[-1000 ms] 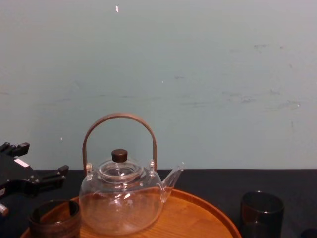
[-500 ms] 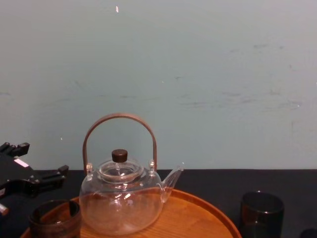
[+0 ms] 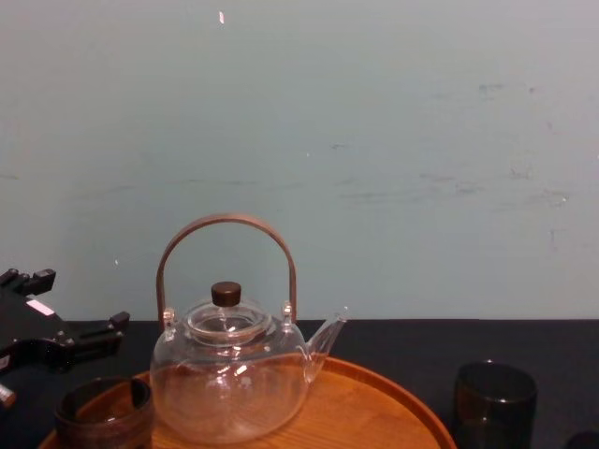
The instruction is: Pick up the glass from the table and place it on the tray.
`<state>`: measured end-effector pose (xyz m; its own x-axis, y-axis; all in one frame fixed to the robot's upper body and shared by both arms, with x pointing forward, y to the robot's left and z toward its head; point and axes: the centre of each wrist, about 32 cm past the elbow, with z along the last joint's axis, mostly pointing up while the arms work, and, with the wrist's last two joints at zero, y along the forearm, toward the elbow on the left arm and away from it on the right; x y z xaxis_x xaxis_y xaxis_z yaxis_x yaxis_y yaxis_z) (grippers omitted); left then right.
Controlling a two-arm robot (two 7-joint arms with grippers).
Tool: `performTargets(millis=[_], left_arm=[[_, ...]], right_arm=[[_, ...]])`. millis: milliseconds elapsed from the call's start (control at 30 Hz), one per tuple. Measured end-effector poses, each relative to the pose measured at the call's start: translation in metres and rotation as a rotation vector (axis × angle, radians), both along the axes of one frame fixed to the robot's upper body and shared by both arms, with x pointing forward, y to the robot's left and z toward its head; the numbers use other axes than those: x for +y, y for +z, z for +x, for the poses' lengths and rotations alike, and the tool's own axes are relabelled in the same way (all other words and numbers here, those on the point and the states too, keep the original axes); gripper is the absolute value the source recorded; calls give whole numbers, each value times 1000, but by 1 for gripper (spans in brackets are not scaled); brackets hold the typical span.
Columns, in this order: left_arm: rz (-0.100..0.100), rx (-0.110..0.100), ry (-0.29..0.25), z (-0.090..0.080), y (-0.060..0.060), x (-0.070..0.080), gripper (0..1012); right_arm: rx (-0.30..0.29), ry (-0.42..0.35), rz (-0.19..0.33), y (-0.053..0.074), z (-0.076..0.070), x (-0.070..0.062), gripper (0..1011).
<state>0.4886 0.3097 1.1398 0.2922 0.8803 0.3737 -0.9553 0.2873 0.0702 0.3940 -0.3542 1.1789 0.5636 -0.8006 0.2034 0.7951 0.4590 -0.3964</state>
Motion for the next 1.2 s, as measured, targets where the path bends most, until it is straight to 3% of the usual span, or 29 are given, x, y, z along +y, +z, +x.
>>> performTargets(millis=[467,1200], left_arm=[[0,0,0,0,0,0,1001],[0,0,0,0,0,0,1001]], right_arm=[[31,56,-8,-3,-3,5,1002],[83,72,16,-10,17,15,1002]])
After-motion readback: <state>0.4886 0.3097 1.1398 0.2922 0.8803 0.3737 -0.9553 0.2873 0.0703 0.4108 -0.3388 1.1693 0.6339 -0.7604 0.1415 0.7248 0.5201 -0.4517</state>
